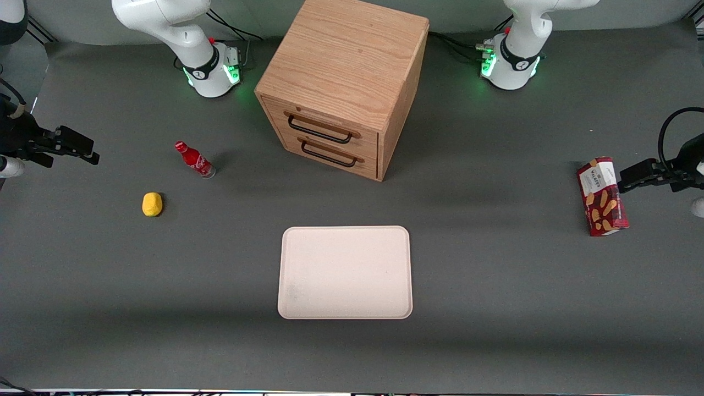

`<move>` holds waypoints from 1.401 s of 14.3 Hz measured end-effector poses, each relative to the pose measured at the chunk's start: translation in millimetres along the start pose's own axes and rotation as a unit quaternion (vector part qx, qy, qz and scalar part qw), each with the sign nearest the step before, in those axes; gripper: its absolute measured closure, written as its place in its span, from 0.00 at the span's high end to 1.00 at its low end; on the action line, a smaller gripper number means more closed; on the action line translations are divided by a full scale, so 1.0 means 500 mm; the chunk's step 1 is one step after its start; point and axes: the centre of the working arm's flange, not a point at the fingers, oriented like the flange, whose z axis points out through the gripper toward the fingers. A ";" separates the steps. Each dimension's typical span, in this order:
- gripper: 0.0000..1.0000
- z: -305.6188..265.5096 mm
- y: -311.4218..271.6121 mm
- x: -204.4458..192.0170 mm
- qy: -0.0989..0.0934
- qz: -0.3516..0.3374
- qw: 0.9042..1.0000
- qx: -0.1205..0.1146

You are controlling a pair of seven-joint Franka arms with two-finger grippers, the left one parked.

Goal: Place coke bottle on tray
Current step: 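Move the right gripper toward the red Coca-Cola bottle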

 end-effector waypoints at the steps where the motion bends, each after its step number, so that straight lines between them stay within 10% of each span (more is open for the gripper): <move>1: 1.00 0.001 0.000 0.000 0.000 0.000 1.000 0.000; 5: 1.00 0.005 0.000 0.001 -0.004 0.001 1.000 0.000; 11: 1.00 0.068 -0.004 -0.036 -0.066 -0.003 0.998 0.006; 20: 1.00 0.334 -0.038 -0.258 -0.039 -0.043 0.998 0.024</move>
